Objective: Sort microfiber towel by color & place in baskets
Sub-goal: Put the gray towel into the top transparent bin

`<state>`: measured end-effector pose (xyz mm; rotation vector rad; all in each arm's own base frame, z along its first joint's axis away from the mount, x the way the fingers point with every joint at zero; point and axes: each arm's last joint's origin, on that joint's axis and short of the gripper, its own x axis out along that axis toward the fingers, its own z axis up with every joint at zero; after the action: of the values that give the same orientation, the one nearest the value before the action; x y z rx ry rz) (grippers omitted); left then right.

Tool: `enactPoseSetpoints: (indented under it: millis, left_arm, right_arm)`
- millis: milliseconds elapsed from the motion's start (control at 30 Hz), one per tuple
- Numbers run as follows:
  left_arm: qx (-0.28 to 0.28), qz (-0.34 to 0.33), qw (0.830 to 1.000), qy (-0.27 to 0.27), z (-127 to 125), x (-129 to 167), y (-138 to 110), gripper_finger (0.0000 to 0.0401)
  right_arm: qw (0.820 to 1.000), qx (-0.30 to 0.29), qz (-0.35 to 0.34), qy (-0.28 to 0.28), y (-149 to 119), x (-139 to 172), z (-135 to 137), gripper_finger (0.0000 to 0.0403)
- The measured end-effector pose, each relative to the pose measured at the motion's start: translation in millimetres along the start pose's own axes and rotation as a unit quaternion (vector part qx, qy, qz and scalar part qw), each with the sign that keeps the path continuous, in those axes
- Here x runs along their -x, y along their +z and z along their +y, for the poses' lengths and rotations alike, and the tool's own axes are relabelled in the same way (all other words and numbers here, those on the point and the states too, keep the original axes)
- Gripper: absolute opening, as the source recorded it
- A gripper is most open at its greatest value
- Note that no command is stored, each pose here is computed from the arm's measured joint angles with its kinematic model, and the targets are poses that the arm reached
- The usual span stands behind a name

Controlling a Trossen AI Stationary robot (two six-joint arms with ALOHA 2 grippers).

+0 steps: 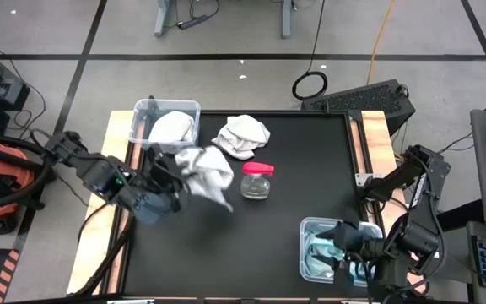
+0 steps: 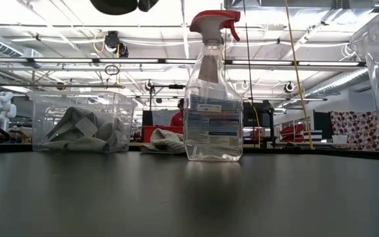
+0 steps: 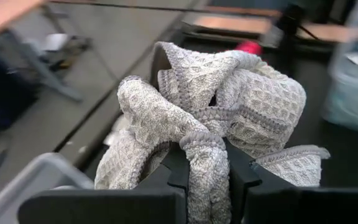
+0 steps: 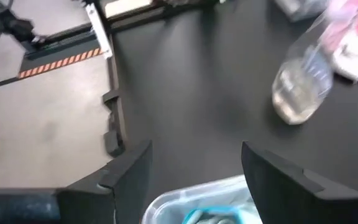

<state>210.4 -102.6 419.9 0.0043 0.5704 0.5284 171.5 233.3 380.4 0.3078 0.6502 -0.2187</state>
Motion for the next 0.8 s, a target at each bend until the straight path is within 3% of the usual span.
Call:
enactPoseSetpoints:
  millis: [167,433,800]
  left_arm:
    - [0.043,-0.013,0.996,0.076,22.3,-5.6,2.7,0.0043]
    - [0.076,0.028,0.981,0.178,56.0,-27.7,4.0,0.0043]
    - [0.047,0.136,0.950,0.278,112.3,-58.7,6.2,0.0043]
  right_arm:
    - [0.997,0.035,-0.041,-0.048,3.7,-2.7,-8.6,0.0238]
    - [0.988,0.069,-0.066,-0.122,17.0,-15.3,-25.1,0.0238]
    - [0.981,0.064,-0.063,-0.170,34.4,-32.3,-39.6,0.0238]
